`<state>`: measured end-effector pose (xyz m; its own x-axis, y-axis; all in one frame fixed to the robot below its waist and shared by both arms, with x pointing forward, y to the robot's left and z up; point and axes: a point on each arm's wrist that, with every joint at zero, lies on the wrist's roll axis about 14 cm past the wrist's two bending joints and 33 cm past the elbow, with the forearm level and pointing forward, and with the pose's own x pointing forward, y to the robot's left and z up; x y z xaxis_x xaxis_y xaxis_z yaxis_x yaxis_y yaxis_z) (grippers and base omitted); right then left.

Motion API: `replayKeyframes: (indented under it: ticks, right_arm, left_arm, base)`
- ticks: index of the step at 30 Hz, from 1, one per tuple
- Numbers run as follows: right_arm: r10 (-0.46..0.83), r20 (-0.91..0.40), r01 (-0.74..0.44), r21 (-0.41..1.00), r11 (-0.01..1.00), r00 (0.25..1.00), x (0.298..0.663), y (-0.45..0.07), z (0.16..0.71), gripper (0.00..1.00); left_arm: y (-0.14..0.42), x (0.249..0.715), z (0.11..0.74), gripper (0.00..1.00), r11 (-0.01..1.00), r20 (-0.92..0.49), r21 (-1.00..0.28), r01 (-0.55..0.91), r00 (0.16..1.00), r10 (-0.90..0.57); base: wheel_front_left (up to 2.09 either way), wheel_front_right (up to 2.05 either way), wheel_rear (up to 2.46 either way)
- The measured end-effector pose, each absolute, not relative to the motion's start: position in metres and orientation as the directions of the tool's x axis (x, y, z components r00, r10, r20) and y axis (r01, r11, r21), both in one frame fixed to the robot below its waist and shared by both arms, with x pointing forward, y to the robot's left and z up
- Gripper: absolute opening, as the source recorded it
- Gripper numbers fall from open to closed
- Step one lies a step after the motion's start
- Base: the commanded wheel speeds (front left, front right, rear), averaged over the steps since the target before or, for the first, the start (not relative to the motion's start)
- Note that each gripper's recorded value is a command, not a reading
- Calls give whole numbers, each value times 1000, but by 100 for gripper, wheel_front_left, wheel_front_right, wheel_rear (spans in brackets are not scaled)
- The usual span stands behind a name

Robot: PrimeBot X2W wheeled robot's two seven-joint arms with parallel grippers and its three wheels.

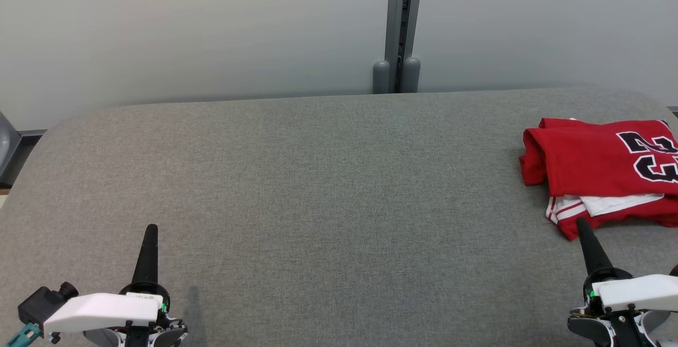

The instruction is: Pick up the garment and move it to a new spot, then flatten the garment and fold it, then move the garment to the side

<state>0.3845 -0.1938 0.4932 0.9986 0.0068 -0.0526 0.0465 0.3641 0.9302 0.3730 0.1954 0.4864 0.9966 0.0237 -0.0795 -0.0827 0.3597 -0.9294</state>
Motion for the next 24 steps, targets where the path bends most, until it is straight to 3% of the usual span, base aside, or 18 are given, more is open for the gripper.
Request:
replayKeyframes:
  ticks: [24]
  right_arm:
    - [2,-39,38,984,174,999,386,-197,497,0]
  left_arm:
    - [197,380,493,0,171,-56,-984,-57,998,9]
  base:
    - [0,0,0]
